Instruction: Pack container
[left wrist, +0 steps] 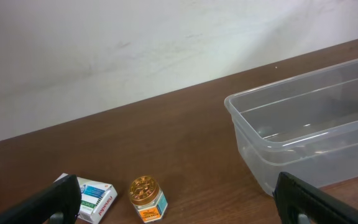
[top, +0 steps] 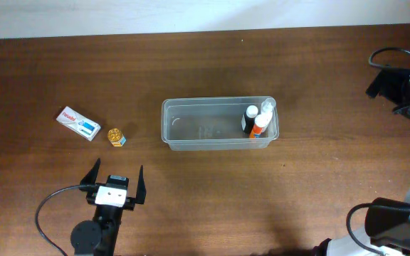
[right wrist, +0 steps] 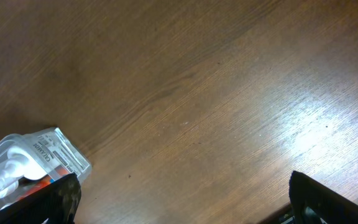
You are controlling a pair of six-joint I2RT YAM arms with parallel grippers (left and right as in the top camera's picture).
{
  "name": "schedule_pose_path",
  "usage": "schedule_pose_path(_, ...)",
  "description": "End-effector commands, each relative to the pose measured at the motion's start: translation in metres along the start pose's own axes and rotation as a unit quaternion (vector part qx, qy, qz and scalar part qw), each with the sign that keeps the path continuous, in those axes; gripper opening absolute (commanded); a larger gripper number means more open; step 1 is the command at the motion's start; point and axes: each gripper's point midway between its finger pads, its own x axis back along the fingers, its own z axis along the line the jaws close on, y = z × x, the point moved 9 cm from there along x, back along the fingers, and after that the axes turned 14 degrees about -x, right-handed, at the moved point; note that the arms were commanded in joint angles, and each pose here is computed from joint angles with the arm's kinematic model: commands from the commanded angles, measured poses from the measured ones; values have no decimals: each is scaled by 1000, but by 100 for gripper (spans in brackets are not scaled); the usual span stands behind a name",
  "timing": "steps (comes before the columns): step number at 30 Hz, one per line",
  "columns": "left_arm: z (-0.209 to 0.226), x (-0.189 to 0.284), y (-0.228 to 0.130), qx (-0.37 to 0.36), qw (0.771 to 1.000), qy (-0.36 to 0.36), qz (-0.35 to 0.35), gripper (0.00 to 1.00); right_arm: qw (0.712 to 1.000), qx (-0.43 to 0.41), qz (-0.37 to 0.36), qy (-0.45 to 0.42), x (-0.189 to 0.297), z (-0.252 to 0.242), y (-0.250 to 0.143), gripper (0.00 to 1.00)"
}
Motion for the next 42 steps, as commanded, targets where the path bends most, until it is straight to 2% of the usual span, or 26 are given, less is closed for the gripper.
schedule_pose_path(1, 2, 1, 2, -6, 1000, 10, -7, 99, 1000, -8, -9, 2, 5, -2, 1, 98)
schedule_pose_path(4, 13, 4, 10, 48, 998, 47, 4, 99, 1000, -8, -9, 2, 5, -2, 1, 98)
schedule_pose_path(6, 18, 7, 20, 59, 997, 41, 22, 99, 1000, -8, -9, 2, 5, -2, 1, 98)
schedule_pose_path(13, 57, 1, 98, 75, 988, -19, 132, 99, 1000, -8, -9, 2, 5, -2, 1, 98)
schedule_pose_path(16, 69, -18, 132, 89, 975, -86, 186, 100, 1000, -8, -9, 2, 5, -2, 1, 99)
schedule_pose_path(18, 73, -29, 146, 103, 961, -134, 220, 99, 1000, -8, -9, 2, 5, -2, 1, 98)
schedule_pose_path(22, 66, -51, 156, 149, 914, -246, 285, 99, 1000, -8, -9, 2, 5, -2, 1, 99)
schedule_pose_path(26, 49, -70, 136, 192, 863, -317, 343, 99, 1000, -8, -9, 2, 5, -2, 1, 98)
schedule_pose_path(31, 36, -96, 105, 213, 819, -341, 410, 99, 1000, -8, -9, 2, 5, -2, 1, 98)
schedule_pose_path(34, 33, -116, 85, 233, 801, -331, 442, 99, 1000, -8, -9, 2, 5, -2, 1, 98)
schedule_pose_path(38, 55, -139, 62, 288, 782, -215, 509, 100, 1000, -8, -9, 2, 5, -2, 1, 98)
schedule_pose_path(42, 98, -156, 50, 343, 772, -106, 525, 99, 1000, -8, -9, 2, 5, -2, 1, 98)
